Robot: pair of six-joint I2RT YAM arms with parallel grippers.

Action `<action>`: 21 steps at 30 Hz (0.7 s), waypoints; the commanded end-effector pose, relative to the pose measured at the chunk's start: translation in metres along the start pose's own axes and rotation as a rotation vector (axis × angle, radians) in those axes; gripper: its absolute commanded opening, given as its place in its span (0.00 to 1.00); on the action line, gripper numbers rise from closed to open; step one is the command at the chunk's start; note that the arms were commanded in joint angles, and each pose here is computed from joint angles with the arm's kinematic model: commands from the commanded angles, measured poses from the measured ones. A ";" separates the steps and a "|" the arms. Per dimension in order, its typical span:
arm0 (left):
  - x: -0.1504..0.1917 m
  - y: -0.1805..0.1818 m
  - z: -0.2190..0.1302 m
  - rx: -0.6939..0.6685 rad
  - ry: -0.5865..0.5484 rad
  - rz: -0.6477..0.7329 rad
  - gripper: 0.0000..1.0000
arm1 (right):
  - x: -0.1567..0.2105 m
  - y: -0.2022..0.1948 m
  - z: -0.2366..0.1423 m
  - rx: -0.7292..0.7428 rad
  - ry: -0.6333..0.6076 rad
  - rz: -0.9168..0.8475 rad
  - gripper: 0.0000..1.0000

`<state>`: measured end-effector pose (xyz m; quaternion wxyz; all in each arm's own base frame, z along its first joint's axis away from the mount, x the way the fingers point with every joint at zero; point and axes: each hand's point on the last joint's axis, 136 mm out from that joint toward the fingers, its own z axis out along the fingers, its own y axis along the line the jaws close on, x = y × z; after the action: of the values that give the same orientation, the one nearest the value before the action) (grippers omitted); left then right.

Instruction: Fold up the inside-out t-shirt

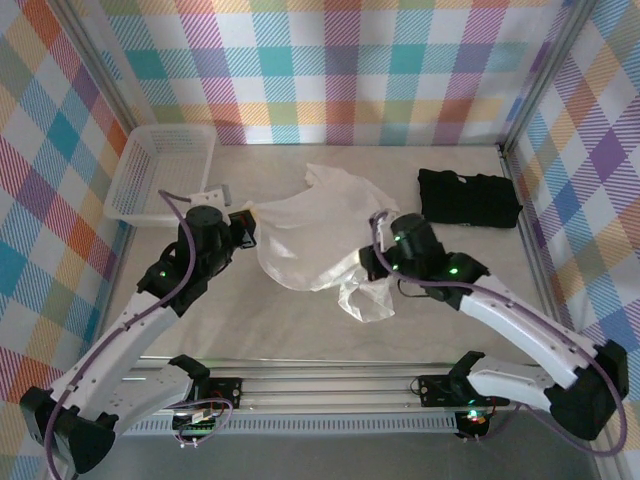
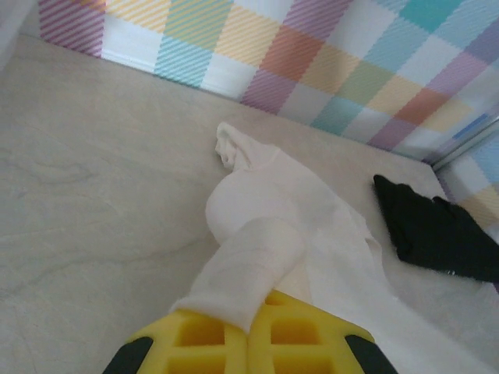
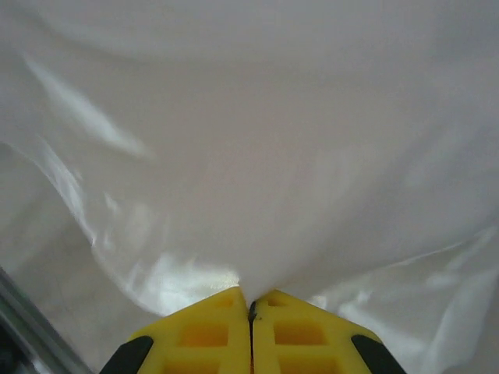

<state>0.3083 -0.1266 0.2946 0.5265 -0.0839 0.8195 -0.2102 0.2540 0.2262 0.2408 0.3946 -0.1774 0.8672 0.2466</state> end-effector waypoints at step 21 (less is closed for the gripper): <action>-0.210 -0.066 -0.139 0.075 -0.500 0.079 0.00 | -0.222 0.024 -0.222 0.070 -0.684 -0.219 0.00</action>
<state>0.2399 -0.0777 0.5847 0.7431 -0.0844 0.6021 -0.2796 0.2385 0.1430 0.5645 0.7045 -0.1578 0.6507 0.2353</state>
